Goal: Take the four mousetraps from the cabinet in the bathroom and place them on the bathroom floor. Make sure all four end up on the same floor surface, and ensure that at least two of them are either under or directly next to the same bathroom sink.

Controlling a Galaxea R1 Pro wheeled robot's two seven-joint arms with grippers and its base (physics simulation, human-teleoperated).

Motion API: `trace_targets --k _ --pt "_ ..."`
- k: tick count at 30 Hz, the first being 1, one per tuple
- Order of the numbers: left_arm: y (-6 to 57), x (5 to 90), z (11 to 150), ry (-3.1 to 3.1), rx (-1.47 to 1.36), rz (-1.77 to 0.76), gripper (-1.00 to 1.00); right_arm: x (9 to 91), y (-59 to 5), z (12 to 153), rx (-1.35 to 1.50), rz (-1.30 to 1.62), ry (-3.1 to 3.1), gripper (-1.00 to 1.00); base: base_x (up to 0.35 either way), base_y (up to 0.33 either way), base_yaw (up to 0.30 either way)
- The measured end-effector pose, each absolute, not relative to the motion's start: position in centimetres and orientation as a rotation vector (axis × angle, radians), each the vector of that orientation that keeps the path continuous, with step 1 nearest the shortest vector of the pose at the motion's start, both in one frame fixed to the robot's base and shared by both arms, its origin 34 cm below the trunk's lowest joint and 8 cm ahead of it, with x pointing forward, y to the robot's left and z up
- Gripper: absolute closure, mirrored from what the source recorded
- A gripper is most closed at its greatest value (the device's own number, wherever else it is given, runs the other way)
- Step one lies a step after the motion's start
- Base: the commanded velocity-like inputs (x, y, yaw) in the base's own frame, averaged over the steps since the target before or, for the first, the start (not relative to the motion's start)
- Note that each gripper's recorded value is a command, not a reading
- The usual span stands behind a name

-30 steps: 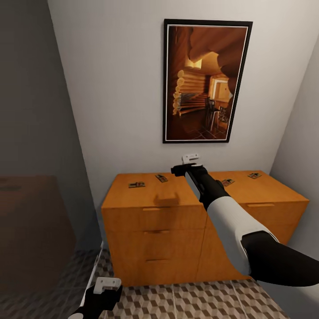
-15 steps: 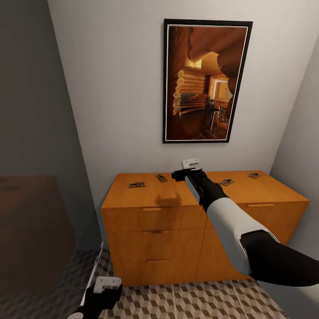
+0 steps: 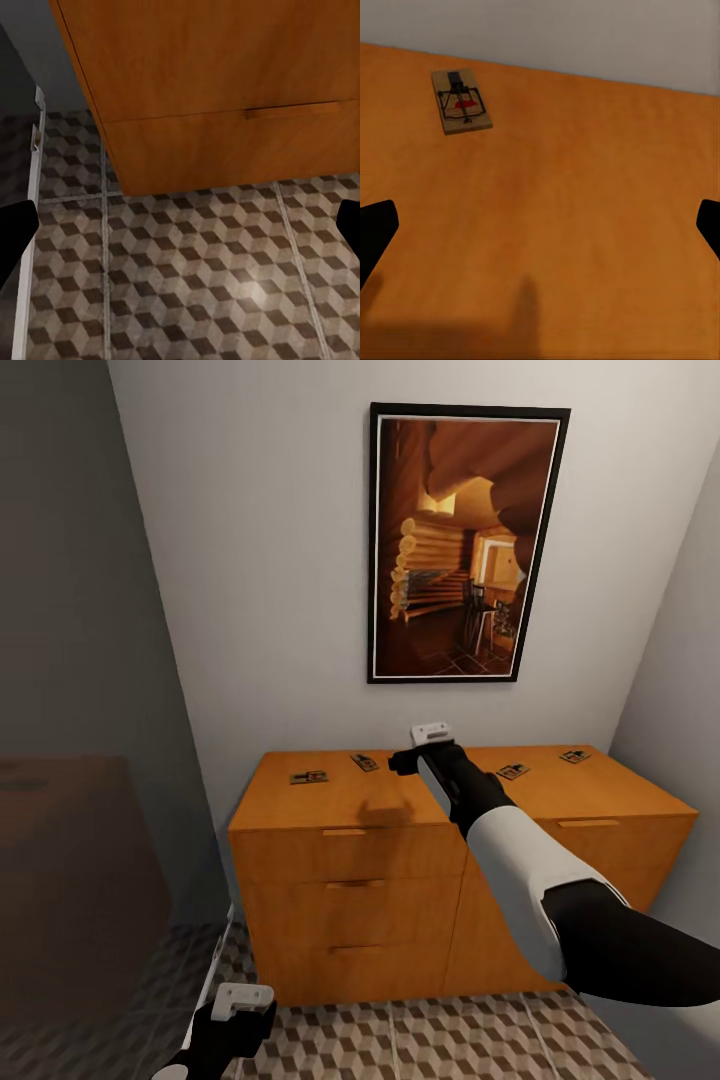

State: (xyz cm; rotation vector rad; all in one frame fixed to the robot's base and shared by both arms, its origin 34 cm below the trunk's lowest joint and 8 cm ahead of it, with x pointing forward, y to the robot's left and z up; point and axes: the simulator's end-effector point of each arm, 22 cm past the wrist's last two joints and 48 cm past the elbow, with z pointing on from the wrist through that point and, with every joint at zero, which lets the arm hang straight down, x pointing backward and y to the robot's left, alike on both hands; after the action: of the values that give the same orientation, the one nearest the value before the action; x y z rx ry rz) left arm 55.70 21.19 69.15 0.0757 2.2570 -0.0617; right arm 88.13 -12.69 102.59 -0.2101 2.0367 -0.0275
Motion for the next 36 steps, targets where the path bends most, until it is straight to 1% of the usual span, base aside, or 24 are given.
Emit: trace_targets --k 16,31,36 --pt "21.15 55.69 69.17 2.257 0.076 -0.063 -1.0 88.09 -12.62 102.91 -0.209 -0.022 2.036 -1.0 0.015 0.006 0.0" --pt "21.15 55.65 69.13 2.258 0.077 -0.063 -1.0 88.07 -12.59 102.93 -0.209 -0.02 2.036 -1.0 0.215 0.144 0.0" --pt "21.13 55.64 69.08 2.259 0.076 -0.064 -1.0 88.09 -12.6 102.91 -0.209 -0.02 2.036 -1.0 0.13 0.09 0.0"
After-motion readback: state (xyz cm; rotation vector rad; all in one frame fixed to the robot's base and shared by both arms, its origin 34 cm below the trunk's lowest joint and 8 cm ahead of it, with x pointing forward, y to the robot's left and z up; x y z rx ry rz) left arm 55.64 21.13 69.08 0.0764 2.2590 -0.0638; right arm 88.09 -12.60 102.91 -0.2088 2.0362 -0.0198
